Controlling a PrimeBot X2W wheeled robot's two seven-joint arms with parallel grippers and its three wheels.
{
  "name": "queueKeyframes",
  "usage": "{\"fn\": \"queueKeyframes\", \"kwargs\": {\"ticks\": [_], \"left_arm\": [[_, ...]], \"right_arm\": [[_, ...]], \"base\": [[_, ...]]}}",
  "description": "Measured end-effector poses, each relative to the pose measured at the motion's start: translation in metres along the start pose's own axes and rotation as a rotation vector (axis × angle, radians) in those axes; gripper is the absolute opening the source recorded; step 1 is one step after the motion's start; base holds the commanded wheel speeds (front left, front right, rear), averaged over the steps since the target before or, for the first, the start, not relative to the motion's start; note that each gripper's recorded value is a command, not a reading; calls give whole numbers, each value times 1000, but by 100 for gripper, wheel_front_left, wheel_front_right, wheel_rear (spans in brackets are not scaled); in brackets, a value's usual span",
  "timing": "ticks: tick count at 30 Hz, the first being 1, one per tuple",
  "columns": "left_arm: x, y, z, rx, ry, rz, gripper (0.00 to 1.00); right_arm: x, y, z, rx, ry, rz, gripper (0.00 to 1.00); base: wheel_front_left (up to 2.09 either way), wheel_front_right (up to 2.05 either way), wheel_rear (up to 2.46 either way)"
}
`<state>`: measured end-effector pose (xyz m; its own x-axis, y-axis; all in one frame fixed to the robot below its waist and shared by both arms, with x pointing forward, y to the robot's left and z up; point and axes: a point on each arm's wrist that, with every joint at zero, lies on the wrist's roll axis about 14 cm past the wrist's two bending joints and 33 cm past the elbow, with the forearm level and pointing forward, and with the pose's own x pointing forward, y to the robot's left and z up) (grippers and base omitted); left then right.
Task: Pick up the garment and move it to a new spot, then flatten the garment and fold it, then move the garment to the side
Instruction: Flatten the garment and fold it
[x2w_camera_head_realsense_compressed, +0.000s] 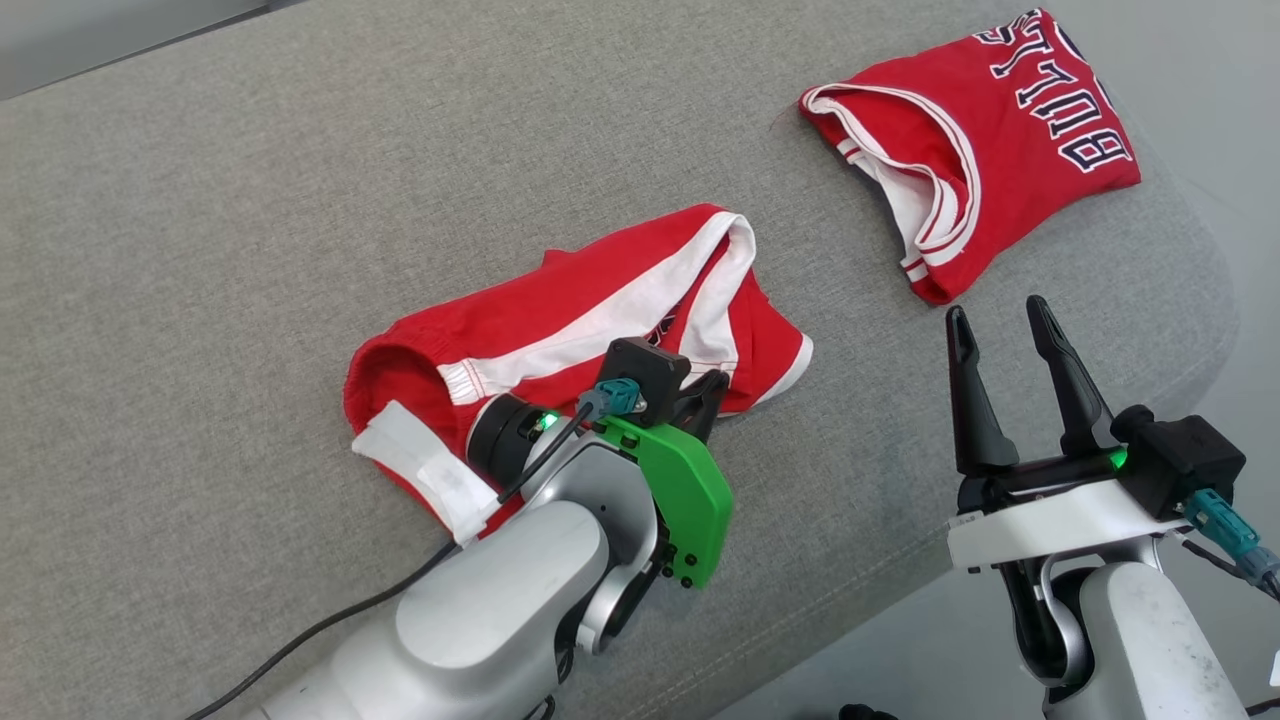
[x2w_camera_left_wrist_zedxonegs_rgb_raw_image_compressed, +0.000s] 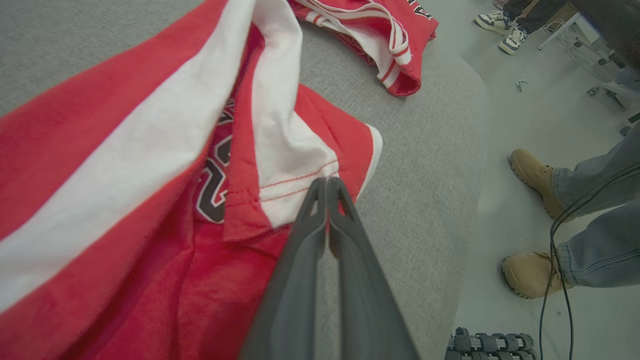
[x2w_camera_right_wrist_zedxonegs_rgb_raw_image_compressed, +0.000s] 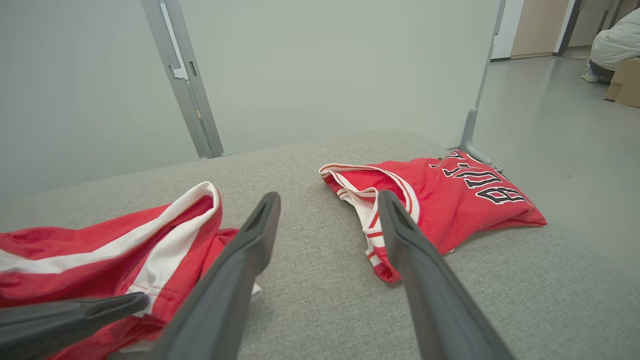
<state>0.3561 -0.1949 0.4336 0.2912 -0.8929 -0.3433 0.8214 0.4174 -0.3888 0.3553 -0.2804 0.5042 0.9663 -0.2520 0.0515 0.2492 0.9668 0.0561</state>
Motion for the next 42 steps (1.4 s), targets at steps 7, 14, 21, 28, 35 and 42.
{"fn": "queueKeyframes", "kwargs": {"ticks": [7,14,21,28,35,42], "left_arm": [[12,-2,5,8,-17,-18,0],[28,-42,33,51,-73,-137,0],[48,-52,33,130,-63,-155,15],[49,-53,12,106,-3,-170,100],[38,-62,37,55,-103,-198,100],[-2,-9,80,7,-318,-44,100]], "right_arm": [[-3,-8,3,0,-3,-25,100],[-11,-14,4,3,2,-46,100],[-28,-40,9,-5,0,-129,100],[-31,-42,2,6,23,-142,100],[-24,-36,1,-5,21,-117,100],[-7,-17,-2,-34,13,-46,100]], "base": [[0,0,0],[0,0,0],[0,0,0],[0,0,0],[0,0,0],[0,0,0]]}}
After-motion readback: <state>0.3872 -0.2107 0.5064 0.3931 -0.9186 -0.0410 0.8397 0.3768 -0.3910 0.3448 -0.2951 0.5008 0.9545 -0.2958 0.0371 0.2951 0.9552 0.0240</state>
